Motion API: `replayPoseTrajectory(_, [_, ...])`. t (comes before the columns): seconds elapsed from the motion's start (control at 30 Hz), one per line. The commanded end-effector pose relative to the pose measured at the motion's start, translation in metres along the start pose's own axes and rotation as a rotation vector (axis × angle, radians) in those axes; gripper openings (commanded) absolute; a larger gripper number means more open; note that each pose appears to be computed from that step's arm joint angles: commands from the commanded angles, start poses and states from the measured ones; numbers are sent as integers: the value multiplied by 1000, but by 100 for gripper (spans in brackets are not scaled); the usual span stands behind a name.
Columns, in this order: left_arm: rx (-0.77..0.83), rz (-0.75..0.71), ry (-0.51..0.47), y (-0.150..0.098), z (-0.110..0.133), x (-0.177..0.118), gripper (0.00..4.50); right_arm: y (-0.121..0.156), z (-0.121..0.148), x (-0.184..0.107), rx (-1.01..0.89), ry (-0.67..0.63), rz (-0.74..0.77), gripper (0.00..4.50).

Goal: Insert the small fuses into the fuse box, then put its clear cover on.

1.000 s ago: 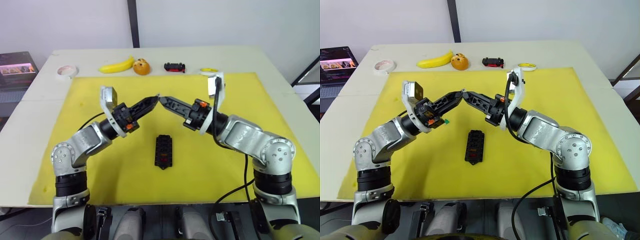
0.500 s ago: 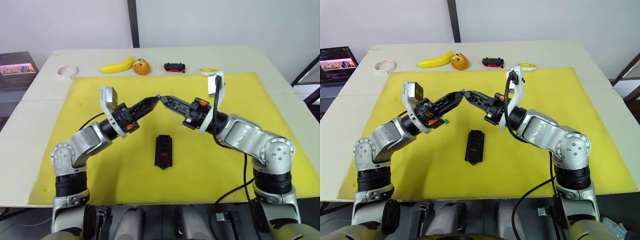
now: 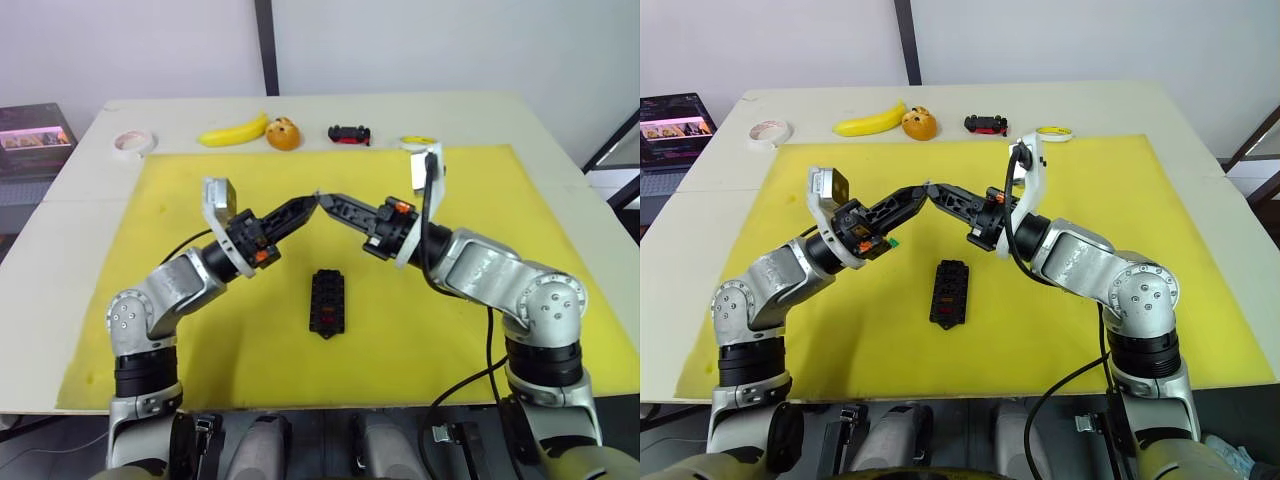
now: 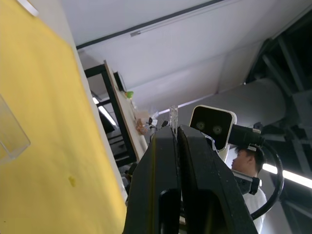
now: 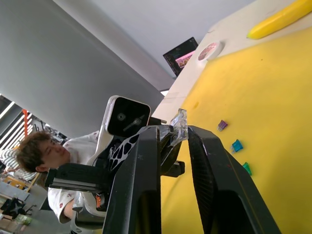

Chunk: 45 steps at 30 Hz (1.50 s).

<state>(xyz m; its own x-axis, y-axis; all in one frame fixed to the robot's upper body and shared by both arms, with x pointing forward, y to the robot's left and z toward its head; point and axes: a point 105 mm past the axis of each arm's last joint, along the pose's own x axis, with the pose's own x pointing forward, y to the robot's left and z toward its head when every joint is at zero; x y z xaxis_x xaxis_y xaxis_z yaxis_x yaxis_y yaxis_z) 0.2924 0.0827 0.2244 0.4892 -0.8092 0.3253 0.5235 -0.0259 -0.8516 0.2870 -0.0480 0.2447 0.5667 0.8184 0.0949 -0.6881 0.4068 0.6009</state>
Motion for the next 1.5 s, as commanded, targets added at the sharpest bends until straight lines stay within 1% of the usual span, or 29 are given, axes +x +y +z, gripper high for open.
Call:
replayPoseTrajectory(0.03, [25, -36, 14, -12, -2, 5, 0, 16, 8, 1, -33, -20, 58, 92])
replayPoseTrajectory(0.27, [26, -41, 12, -14, -3, 7, 0, 15, 10, 2, -24, -30, 55, 92])
replayPoseTrajectory(0.37, [26, -40, 12, -14, -3, 7, 0, 15, 11, 1, -17, -35, 58, 16])
replayPoseTrajectory(0.4, [26, -40, 12, -14, -3, 7, 0, 16, 12, 1, -17, -36, 59, 7])
replayPoseTrajectory(0.9, [26, -23, 15, -11, -3, 5, 0, 20, 16, -1, -17, -46, 72, 7])
replayPoseTrajectory(1.03, [42, -10, 32, -10, -3, 3, 0, 21, 17, -2, -15, -48, 75, 7])
replayPoseTrajectory(1.1, [57, -11, 40, -11, -2, -1, 69, 22, 18, -3, -19, -46, 75, 0])
replayPoseTrajectory(1.13, [71, -12, 50, -12, -1, -3, 90, 23, 18, -3, -22, -44, 76, 0])
replayPoseTrajectory(1.17, [93, -9, 69, -13, 0, -7, 148, 23, 18, -4, -28, -41, 79, 0])
replayPoseTrajectory(1.27, [187, 44, 168, -15, 5, -25, 298, 27, 18, -10, -59, -19, 93, 0])
replayPoseTrajectory(1.33, [259, 73, 237, -17, 6, -35, 413, 28, 18, -14, -88, 1, 96, 0])
replayPoseTrajectory(1.37, [300, 81, 271, -18, 7, -38, 447, 28, 17, -16, -107, 14, 94, 0])
replayPoseTrajectory(1.43, [399, 93, 351, -20, 6, -44, 447, 26, 15, -20, -173, 56, 89, 0])
replayPoseTrajectory(1.5, [553, 96, 450, -18, 2, -49, 447, 25, 10, -25, -263, 115, 86, 0])
